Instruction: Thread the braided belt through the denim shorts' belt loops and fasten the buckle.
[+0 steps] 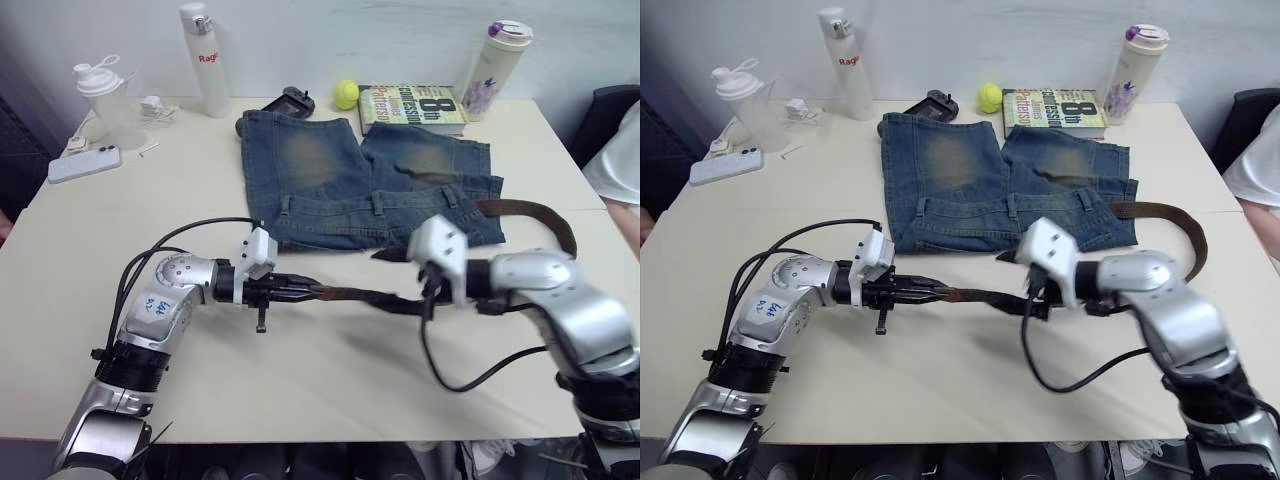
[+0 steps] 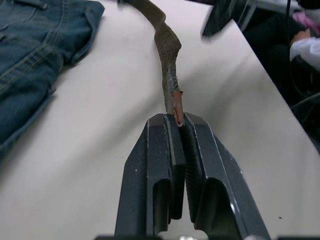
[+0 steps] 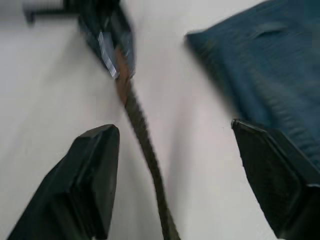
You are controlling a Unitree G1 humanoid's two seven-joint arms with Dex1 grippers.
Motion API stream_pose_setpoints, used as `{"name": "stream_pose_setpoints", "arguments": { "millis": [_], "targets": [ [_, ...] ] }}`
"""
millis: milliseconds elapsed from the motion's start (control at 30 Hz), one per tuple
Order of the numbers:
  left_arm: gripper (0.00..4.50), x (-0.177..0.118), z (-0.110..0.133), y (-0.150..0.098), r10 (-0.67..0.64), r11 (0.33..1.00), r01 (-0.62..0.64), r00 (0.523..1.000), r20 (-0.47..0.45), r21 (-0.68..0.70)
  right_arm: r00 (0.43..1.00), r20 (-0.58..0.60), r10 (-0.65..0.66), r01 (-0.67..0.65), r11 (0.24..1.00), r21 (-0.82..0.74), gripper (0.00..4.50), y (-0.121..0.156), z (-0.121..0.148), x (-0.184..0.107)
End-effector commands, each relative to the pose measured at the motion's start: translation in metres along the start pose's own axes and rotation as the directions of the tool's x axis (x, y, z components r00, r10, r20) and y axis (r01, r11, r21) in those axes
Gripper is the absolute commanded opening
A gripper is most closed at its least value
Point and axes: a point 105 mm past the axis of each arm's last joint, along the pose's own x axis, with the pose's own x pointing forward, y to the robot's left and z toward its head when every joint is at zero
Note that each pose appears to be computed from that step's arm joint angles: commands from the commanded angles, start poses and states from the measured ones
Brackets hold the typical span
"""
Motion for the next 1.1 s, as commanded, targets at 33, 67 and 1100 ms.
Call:
{"name": "stream_pose_setpoints", "arguments": {
  "millis": [33, 67, 1100],
  "targets": [
    [0.00, -0.003, 0.016, 0.003, 0.006, 0.996, 0.004, 0.994, 0.108, -0.085, 0.987, 0.156, 0.036, -0.062, 0.984, 0.168, 3.58, 0.013, 0.014, -0.028],
    [0.00, -0.002, 0.019, 0.002, 0.005, 0.990, 0.017, 0.988, 0.152, -0.141, 0.972, 0.231, 0.050, -0.105, 0.967, 0.232, 3.58, 0.018, 0.018, -0.034],
    [0.00, 0.005, 0.029, -0.028, 0.080, 0.805, 0.163, 0.923, 0.376, -0.571, 0.732, 0.471, -0.493, -0.354, 0.315, 0.881, 3.08, 0.032, 0.001, 0.029]
  ]
}}
